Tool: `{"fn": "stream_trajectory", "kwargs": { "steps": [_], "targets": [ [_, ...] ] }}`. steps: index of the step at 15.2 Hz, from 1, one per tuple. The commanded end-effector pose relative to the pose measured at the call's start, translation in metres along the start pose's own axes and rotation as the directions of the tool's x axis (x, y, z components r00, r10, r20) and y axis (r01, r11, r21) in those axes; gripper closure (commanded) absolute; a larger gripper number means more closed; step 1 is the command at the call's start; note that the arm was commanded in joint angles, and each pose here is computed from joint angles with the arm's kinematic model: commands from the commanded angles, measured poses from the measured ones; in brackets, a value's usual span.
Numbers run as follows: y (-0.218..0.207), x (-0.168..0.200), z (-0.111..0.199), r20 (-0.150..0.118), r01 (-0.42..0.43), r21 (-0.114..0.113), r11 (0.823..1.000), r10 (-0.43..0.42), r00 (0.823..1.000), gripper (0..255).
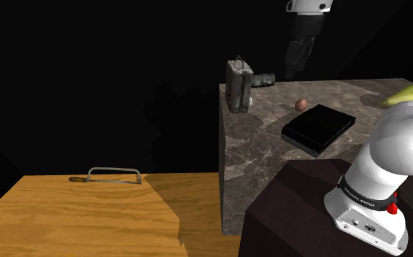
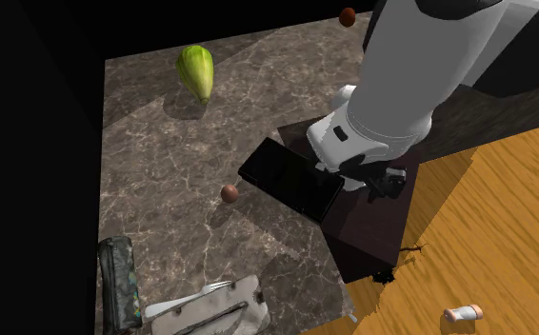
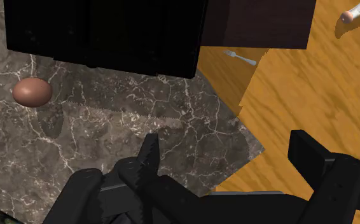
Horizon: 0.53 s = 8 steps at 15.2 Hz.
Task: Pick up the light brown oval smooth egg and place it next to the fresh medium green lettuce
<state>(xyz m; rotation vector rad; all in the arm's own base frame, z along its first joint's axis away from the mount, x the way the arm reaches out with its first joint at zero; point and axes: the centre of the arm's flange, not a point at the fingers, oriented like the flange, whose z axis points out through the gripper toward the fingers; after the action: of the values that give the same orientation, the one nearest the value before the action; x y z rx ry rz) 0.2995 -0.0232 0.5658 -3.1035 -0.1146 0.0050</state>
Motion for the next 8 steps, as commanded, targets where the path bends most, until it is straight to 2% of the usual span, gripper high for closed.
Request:
{"fn": "stream_trajectory", "kwargs": {
  "steps": [1,8],
  "targets": [
    [0.000,0.000,0.000,0.000,0.000,0.000,1.000,0.000,1.000,0],
    [0.064,-0.012,0.057,-0.052,0.023,-0.057,0.998,-0.026,0.998,0]
  ]
}}
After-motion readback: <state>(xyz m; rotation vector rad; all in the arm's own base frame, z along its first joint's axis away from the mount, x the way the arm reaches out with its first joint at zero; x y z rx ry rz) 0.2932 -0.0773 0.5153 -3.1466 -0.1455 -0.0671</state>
